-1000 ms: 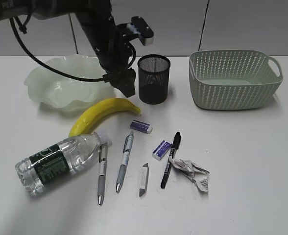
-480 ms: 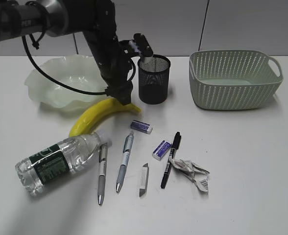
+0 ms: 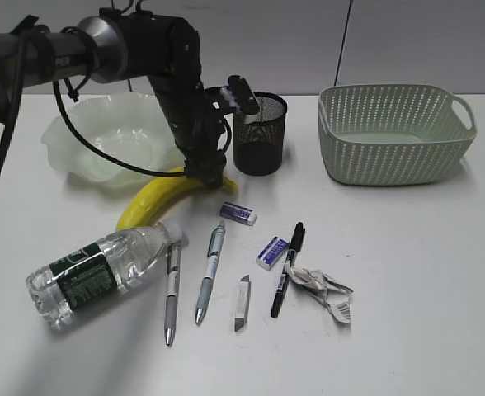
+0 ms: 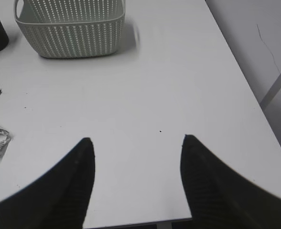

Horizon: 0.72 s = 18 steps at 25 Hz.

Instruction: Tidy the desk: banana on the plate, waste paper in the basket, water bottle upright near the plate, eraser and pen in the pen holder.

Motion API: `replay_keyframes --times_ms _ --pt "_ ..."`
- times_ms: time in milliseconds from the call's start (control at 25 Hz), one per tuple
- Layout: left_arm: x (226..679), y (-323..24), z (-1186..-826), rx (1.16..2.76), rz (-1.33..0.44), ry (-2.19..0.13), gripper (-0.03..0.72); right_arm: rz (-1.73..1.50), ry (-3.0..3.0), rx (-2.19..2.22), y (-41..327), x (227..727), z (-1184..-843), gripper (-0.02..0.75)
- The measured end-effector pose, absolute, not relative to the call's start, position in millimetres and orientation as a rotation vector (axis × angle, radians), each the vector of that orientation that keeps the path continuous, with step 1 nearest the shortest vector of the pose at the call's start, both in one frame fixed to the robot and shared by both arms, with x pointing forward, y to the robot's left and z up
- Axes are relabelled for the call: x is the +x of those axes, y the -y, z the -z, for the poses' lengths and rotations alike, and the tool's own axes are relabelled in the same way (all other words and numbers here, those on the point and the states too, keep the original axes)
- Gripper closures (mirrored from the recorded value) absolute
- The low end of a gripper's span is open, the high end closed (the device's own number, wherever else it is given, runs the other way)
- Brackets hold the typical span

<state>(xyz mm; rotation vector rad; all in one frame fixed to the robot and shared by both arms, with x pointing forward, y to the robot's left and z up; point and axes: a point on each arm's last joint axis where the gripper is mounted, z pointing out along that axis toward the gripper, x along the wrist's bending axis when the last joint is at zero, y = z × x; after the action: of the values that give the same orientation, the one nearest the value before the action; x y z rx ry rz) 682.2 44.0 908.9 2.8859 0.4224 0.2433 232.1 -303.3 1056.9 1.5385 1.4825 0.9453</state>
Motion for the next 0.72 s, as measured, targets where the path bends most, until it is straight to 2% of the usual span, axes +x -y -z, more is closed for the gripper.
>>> replay_keyframes --times_ms 160,720 --pt "685 -43 -905 2.876 -0.270 -0.415 0.369 -0.945 -1.483 1.539 303 232 -1057 0.281" --pt "681 -37 -917 2.901 -0.343 -0.350 0.377 -0.945 -1.483 1.539 303 232 -1057 0.281"
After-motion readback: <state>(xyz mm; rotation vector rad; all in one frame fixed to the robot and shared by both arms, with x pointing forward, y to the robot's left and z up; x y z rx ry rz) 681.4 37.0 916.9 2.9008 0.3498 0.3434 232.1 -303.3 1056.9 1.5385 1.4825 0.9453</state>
